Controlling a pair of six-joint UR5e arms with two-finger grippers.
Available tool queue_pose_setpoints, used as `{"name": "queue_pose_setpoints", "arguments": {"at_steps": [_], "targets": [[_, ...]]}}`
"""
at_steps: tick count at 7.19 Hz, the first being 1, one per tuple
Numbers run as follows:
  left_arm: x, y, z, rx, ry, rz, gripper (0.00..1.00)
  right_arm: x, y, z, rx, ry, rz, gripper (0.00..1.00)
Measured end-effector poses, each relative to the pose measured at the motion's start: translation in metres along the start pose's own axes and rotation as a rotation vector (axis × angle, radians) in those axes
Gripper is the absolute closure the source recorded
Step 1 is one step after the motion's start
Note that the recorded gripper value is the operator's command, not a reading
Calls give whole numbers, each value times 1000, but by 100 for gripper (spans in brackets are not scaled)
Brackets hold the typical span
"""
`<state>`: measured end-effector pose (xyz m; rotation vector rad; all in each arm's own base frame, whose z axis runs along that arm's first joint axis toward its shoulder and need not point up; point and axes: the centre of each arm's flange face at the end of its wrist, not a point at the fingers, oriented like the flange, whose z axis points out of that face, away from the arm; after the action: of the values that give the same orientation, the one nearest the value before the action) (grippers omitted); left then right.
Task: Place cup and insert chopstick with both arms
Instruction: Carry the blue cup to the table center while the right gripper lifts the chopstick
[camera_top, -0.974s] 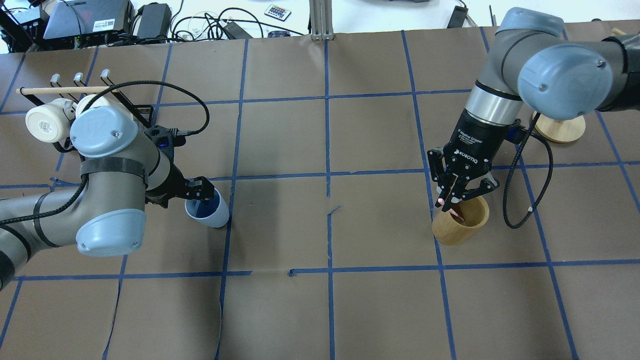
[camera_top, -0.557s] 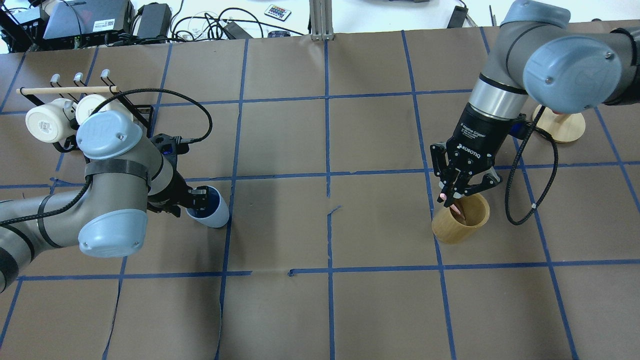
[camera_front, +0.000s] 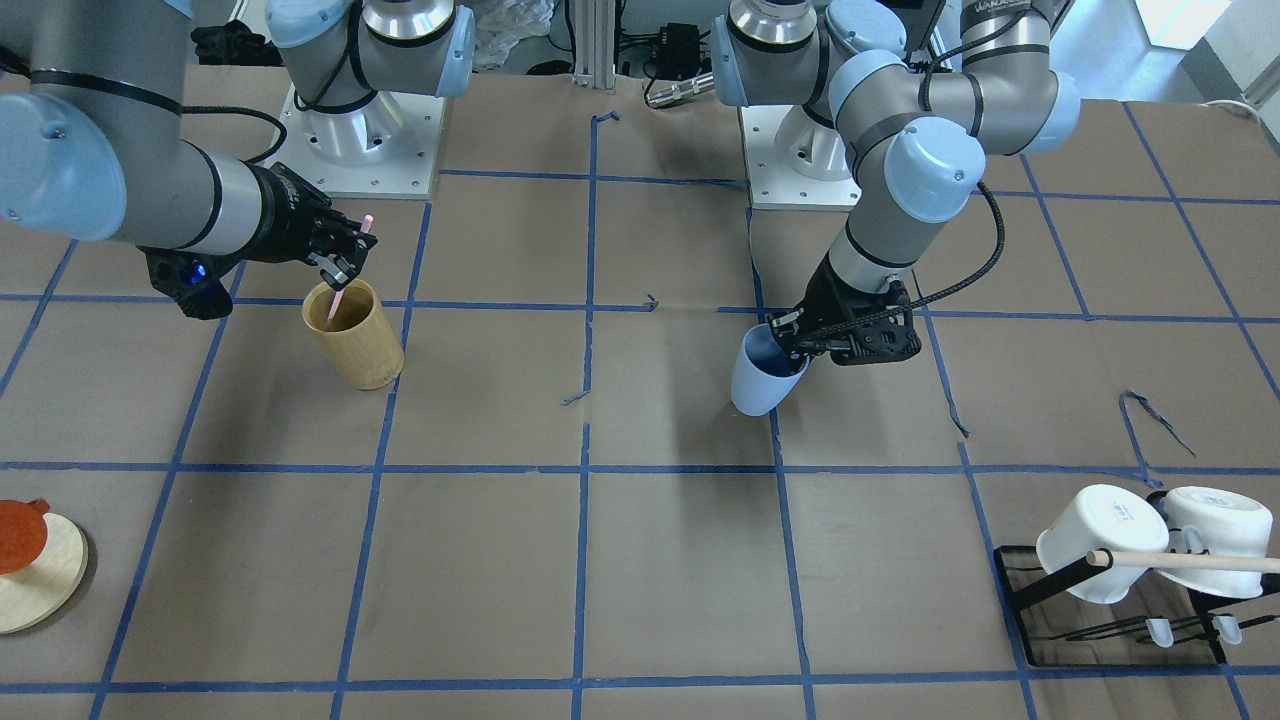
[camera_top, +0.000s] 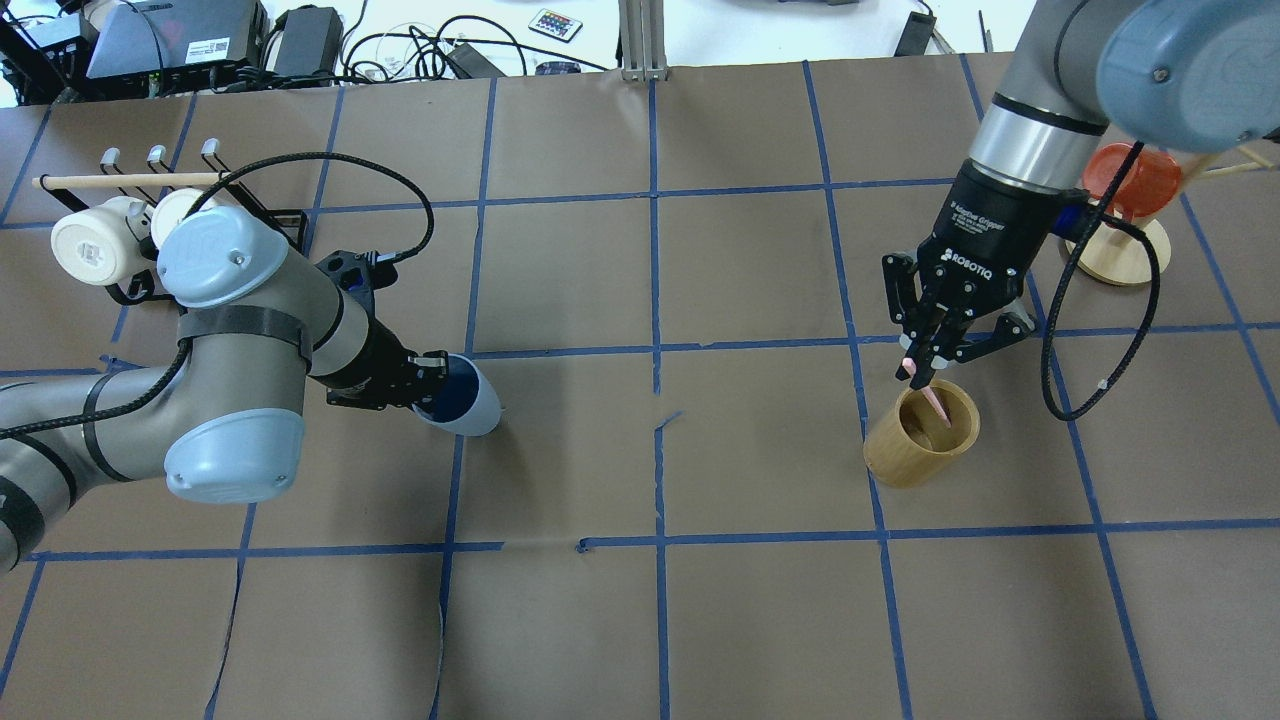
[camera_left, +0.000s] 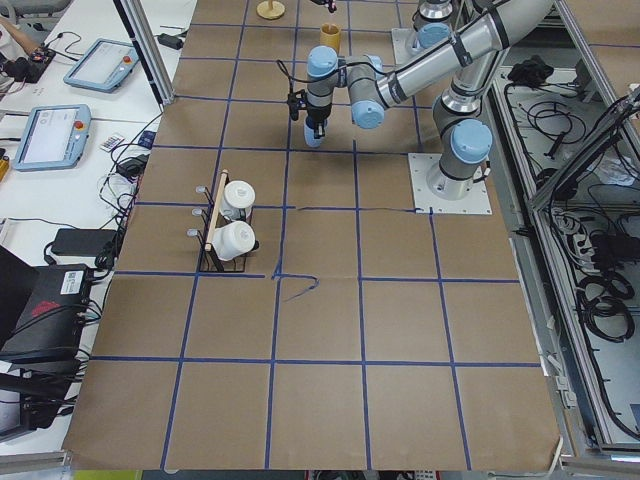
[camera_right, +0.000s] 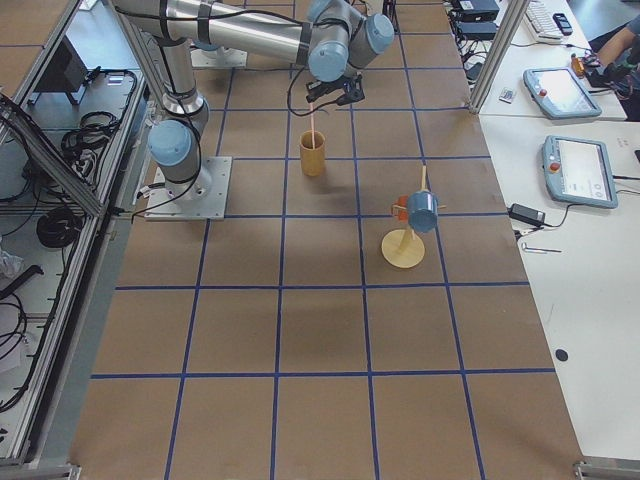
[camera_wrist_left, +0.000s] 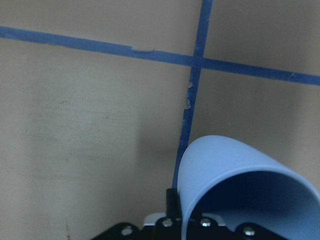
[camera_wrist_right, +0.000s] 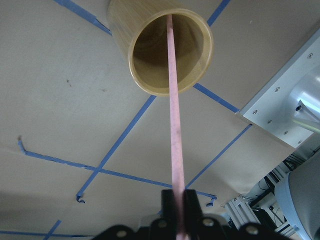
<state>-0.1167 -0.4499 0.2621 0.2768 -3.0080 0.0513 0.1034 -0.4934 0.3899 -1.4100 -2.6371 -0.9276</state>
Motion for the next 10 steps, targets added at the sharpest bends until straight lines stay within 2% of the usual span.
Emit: {"name": "queue_pose_setpoints", "arguments": {"at_steps": [3,5,7,10], "targets": [[108,1,3,8,3,-119,100,-3,23,-42,-51,-121,-8,94],[160,7,21,22,-50,-183,100,-7,34,-60,-92,-204,-14,94],[179,8,32,39,-84,-224,100,-11,43,-73,-141,-278,-22,95],[206,5,36,47,-68,-242,100,-16,52,-82,-209,-356,-33,96]]}}
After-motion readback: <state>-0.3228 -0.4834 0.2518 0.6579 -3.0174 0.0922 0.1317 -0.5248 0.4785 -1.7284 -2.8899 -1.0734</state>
